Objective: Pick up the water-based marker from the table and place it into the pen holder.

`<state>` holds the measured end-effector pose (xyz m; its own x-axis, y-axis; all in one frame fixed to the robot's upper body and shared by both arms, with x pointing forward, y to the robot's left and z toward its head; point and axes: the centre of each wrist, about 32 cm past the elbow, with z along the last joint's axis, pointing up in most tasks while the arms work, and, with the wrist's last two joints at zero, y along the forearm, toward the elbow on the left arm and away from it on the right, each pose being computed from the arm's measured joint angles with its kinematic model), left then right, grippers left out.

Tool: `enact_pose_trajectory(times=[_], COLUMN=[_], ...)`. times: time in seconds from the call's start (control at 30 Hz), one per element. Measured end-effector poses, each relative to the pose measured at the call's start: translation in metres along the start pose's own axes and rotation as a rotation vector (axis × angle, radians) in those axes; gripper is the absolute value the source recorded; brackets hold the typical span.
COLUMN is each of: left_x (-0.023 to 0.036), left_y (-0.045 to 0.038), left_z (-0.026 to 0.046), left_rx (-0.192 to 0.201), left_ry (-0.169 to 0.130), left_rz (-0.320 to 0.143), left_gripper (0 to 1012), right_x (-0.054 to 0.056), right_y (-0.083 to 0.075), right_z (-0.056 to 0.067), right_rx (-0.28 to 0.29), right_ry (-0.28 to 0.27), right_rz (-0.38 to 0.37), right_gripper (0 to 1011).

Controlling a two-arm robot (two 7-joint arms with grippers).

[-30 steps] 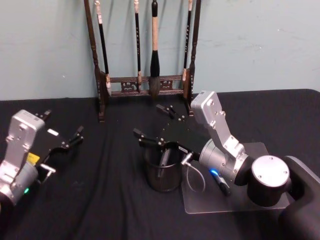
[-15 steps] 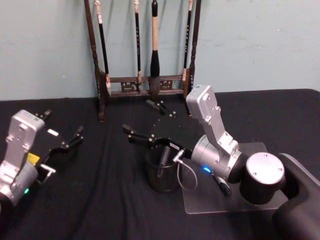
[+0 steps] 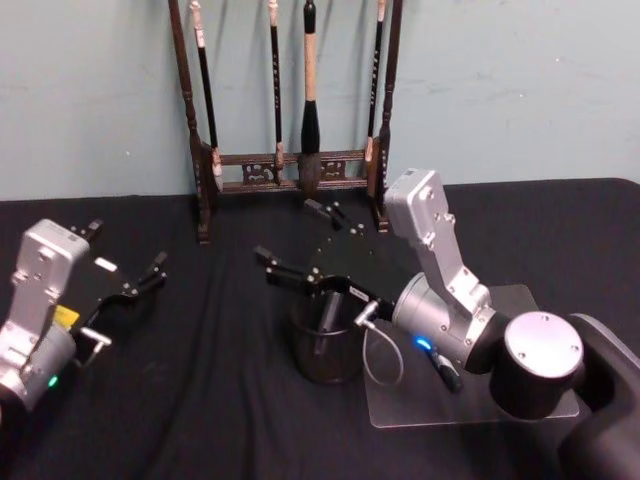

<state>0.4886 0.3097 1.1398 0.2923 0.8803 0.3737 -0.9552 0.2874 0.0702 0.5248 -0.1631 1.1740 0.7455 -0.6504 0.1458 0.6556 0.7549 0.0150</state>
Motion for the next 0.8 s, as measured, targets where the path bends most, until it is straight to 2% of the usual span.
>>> enact_pose_trajectory(times=[0.4,0.6,0.8], left_x=[0.0,0.0,0.0], left_y=[0.0,0.0,0.0], left_z=[0.0,0.0,0.0], left_rx=[0.0,0.0,0.0], left_ry=[0.0,0.0,0.0], left_rz=[0.0,0.0,0.0], left_gripper=[1009,1009,1009], right_x=[-0.002,-0.001,0.0], right_y=[-0.014,-0.026,-0.036], right_z=[0.006,0.007,0.006], right_rx=[0.005,0.0,-0.012], right_ry=[-0.007,0.035,0.053], right_rz=[-0.058,-0.107,-0.152], right_gripper=[1000,1002,1000])
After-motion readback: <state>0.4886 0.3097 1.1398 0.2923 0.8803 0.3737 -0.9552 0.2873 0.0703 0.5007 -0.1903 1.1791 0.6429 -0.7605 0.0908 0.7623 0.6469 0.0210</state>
